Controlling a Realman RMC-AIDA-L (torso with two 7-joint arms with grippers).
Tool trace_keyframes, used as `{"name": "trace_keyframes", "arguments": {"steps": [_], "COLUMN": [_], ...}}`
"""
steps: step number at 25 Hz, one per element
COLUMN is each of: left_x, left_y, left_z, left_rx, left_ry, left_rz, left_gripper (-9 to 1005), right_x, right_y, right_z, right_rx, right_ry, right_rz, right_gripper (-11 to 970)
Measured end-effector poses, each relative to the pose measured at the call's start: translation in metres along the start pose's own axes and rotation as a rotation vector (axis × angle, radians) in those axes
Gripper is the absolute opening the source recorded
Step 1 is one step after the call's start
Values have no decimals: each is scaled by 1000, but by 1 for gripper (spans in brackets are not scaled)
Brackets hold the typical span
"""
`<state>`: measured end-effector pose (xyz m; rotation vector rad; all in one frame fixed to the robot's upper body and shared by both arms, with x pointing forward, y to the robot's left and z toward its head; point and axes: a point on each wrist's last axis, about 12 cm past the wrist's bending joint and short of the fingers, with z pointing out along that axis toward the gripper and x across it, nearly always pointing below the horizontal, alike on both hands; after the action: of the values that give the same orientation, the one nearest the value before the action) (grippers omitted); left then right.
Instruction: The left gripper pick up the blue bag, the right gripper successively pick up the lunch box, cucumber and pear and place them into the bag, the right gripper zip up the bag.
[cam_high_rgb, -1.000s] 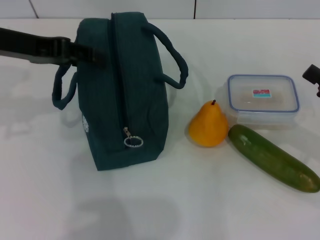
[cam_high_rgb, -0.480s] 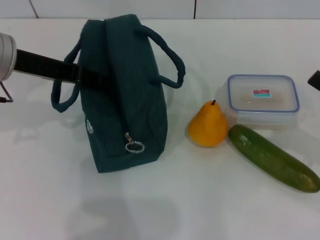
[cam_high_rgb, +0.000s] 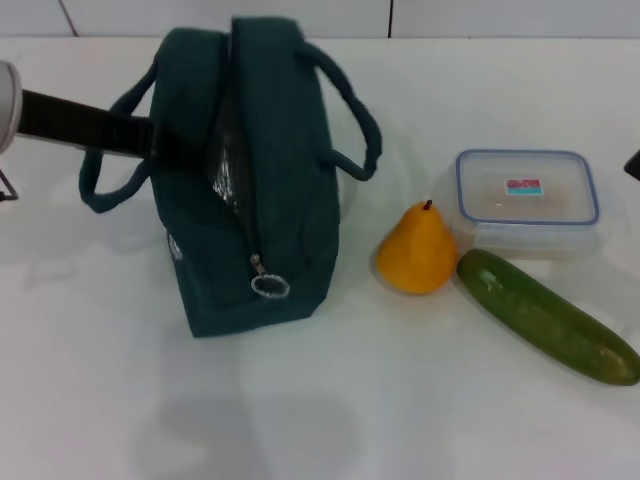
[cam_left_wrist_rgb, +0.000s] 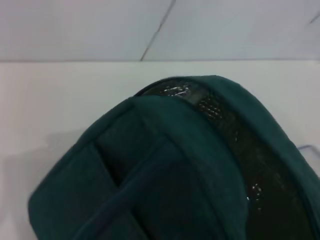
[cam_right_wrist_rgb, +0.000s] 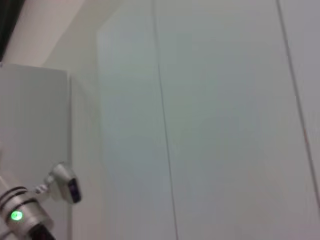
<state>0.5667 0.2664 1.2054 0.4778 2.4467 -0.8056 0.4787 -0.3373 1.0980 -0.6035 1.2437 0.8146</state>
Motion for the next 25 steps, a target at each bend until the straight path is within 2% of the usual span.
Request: {"name": "trace_keyframes", "arguments": {"steps": [2, 5, 10, 14, 17, 25], "left_x": [1, 2, 4, 4, 3, -3], "left_y": [-4, -11, -15, -17, -19, -22], "left_z": [-3, -8, -7, -7, -6, -4], "left_rx": [29, 78, 96, 93, 94, 84], "left_ry": [-11, -30, -13, -10, -6, 3], "left_rz": [6, 13, 7, 1, 9, 34], "left_gripper": [48, 42, 36, 36, 36, 36], "right_x": [2, 4, 18, 41, 58, 75], "right_y": [-2, -6, -21, -31, -34, -30], "right_z": [-3, -8, -15, -9, 2, 16], "right_rx": [34, 111, 316, 461, 521, 529], "right_ry": [0, -7, -14, 28, 83, 153], "right_rz": [12, 57, 207, 370, 473, 597], "right_gripper": [874, 874, 874, 874, 873, 871]}}
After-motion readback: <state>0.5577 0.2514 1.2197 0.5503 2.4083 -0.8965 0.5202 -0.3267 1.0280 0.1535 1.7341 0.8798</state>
